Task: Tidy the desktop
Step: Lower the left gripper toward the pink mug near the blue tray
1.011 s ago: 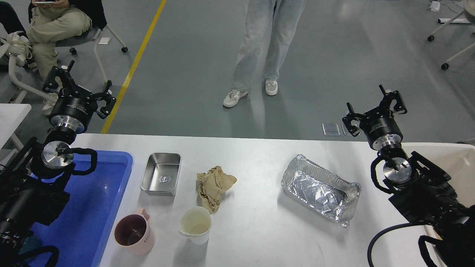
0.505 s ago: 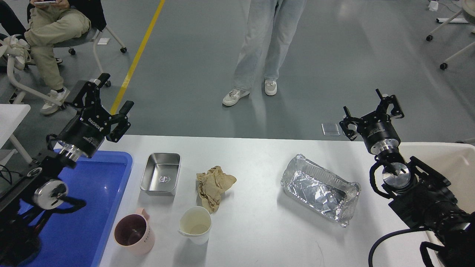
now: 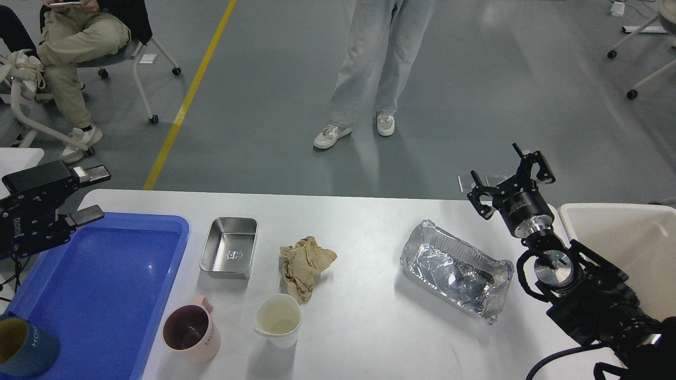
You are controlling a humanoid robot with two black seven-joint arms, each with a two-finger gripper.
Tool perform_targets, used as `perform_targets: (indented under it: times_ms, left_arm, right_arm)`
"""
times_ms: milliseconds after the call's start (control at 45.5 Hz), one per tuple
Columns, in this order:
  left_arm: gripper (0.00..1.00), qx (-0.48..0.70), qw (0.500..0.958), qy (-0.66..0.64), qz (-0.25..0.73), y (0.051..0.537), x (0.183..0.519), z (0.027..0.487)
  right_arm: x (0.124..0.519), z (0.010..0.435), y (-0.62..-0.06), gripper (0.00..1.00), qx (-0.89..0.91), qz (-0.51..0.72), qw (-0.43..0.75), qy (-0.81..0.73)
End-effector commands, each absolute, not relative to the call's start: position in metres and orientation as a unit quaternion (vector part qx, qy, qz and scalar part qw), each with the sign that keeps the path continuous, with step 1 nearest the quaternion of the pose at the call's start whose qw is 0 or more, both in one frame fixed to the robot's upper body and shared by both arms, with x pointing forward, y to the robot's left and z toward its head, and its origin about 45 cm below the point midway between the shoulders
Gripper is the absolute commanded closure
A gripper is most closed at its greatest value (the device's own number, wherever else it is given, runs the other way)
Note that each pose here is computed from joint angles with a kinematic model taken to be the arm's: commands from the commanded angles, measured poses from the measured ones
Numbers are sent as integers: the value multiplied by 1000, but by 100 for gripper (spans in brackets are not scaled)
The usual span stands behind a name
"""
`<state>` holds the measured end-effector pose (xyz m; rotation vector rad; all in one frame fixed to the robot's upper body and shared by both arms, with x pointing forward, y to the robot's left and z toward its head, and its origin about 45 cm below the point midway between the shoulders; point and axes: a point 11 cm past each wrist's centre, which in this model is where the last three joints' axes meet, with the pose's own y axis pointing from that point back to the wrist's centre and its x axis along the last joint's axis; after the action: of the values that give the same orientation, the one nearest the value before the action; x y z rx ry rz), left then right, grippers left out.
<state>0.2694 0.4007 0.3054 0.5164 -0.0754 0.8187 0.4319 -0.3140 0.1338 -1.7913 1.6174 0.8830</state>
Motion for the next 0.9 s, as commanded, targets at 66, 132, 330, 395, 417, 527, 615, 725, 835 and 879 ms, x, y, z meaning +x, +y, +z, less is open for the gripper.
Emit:
perform_targets:
  times_ms: [66,132,330,395,417,527,615,725,835,879]
  left_arm:
    - [3,333,874,-75,347,408,252,325]
    - [3,359,867,-86,335,412,247,330]
    - [4,477,828,-118,270,435,223,313]
    - [4,521,807,-143,238,444,213,300]
    - [4,537,797,-156,228,448,209,295]
    - [4,592,763,-190,177,466,185,269]
    - [4,594,760,-197,176,466,184,266]
    - [4,592,760,-200,178,466,186,267]
    - [4,588,762,-199,182,465,188,268]
    - [4,584,765,-198,185,464,189,268]
  right_arm:
    - [425,124,-305,0,-668,341,277,600]
    - [425,123,-304,0,-670,341,274,600]
    - [424,121,-297,0,-688,332,252,593]
    - [424,120,-294,0,-688,334,254,592]
    - [423,119,-294,0,-688,335,253,592]
    - [420,115,-294,0,-686,338,251,593]
    - [420,114,-289,0,-687,341,252,591]
    - [419,112,-283,0,-688,345,251,587]
    - [419,112,-281,0,-695,341,242,585]
    - [418,111,-281,0,-696,340,239,585]
